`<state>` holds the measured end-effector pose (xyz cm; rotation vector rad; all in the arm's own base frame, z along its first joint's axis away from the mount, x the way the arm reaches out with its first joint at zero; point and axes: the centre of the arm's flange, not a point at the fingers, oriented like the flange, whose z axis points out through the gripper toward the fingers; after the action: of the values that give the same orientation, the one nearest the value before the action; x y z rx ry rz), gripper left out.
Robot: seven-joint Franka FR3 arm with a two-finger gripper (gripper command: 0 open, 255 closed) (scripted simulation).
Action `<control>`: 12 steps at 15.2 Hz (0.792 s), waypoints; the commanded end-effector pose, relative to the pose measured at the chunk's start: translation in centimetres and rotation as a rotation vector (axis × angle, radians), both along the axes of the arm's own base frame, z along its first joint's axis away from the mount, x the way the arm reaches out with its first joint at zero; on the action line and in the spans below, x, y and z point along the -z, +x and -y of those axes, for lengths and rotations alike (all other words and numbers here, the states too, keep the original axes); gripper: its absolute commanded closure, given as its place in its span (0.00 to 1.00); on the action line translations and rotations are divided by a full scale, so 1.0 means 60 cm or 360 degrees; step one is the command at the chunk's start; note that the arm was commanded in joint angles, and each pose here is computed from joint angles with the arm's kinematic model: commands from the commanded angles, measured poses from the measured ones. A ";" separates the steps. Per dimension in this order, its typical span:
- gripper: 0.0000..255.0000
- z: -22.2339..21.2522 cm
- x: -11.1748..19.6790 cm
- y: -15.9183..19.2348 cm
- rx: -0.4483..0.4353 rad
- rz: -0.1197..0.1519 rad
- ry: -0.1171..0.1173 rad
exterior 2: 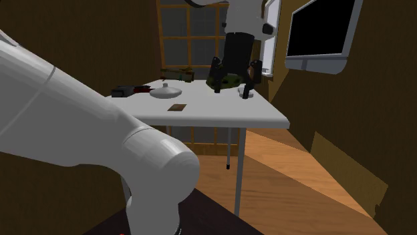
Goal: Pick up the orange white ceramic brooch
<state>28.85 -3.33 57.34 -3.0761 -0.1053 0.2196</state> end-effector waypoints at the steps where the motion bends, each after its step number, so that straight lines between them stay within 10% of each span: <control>1: 0.00 0.000 0.000 0.000 0.0000 0.0000 0.0000; 12: 0.00 -0.247 0.031 -0.007 -0.0427 0.0142 -0.0008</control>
<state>28.67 10.23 55.70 -3.0713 -0.4838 0.1063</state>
